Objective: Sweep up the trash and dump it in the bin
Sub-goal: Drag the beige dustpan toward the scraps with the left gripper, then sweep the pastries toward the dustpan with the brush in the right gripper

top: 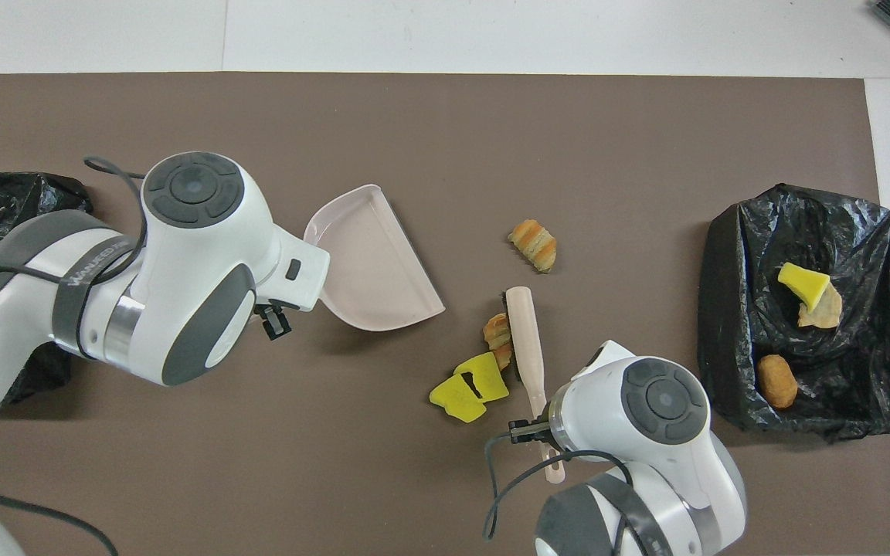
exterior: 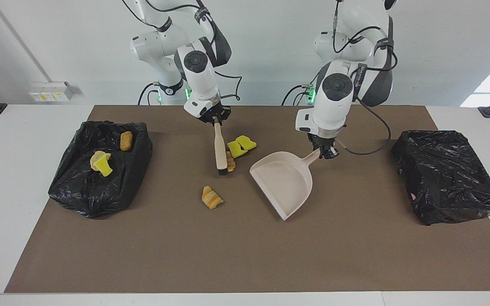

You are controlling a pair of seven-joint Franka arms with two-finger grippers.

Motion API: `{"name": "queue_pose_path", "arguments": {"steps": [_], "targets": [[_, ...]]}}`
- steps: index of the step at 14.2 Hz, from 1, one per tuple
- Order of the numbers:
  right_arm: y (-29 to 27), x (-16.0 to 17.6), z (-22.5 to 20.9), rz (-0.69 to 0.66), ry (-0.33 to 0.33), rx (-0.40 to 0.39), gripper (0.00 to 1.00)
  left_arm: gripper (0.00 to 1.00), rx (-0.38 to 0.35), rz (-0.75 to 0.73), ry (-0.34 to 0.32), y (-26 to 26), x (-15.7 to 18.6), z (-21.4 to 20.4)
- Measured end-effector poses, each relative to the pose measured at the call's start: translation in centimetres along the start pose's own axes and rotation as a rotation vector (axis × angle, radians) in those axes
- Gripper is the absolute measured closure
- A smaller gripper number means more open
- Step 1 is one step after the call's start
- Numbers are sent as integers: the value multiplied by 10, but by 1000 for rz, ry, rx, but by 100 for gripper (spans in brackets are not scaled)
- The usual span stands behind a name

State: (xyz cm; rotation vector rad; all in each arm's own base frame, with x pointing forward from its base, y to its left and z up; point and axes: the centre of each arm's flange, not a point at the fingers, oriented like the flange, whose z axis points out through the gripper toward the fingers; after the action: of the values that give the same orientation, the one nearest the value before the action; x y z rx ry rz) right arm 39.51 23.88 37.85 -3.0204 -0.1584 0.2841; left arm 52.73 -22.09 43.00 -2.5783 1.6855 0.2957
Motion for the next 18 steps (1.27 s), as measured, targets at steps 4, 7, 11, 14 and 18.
{"name": "queue_pose_path", "arguments": {"steps": [4,7,11,14,18], "targets": [[9,13,-38,-46,20,-107,74,69,-24,125,-21,6,-51,20],[30,37,-55,-124,62,-188,74,69,-12,208,-13,18,-64,38],[80,98,-68,-257,66,-258,74,69,64,272,41,33,-72,56],[93,138,-65,-292,64,-285,74,69,71,315,43,38,-73,61],[89,164,-34,-389,51,-283,74,69,74,320,44,44,-75,69]]}}
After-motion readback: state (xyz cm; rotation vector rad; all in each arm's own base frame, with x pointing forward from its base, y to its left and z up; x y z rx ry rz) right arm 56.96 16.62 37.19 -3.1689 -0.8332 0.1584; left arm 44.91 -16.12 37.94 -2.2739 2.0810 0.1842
